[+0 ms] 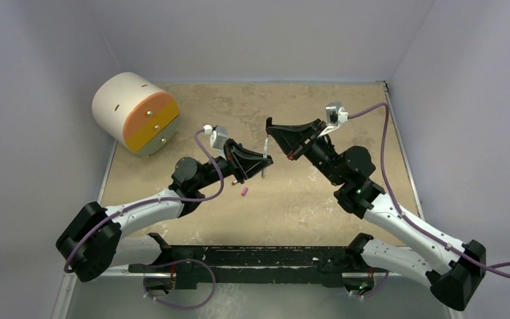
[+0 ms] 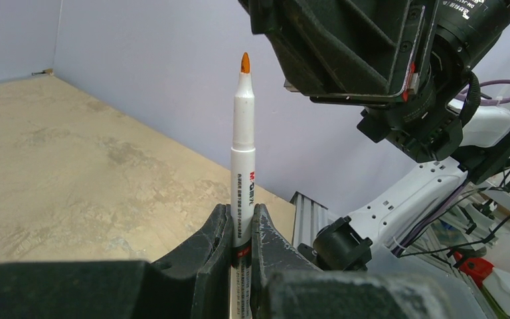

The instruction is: Insert the pens into the pen caps

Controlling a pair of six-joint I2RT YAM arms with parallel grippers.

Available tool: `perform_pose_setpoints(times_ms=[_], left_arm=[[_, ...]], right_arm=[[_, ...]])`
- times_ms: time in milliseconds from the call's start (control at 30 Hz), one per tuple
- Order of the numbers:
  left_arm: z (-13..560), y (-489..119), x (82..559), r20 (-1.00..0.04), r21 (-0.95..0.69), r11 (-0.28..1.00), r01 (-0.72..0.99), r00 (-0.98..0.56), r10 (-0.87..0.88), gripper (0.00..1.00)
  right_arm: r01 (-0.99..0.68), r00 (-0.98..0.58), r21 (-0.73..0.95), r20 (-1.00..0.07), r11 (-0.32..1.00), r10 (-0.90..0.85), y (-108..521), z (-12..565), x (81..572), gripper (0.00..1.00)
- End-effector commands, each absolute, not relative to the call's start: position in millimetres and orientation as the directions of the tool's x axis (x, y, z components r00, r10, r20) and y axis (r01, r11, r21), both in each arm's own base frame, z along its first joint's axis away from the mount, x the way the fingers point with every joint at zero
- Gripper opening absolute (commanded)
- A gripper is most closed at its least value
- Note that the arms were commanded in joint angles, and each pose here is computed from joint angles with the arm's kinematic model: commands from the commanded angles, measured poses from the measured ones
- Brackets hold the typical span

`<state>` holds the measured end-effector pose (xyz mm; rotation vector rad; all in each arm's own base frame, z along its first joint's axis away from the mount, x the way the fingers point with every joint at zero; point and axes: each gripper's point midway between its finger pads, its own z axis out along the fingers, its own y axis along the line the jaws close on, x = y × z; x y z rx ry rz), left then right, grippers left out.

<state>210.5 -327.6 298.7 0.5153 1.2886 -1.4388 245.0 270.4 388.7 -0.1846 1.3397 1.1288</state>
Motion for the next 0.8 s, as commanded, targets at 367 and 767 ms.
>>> perform_pose_setpoints(times_ms=[367, 767], left_arm=[[335, -325, 194, -0.847, -0.339, 0.109, 0.934, -0.253, -0.468, 0.0], [330, -326, 198, -0.849, -0.344, 0.125, 0.931, -0.251, -0.465, 0.0]], right_arm=[[-0.742, -0.086, 0.44, -0.811, 0.506, 0.578, 261, 414, 245, 0.0], [-0.737, -0.113, 0.46, -0.806, 0.494, 0.581, 262, 402, 244, 0.0]])
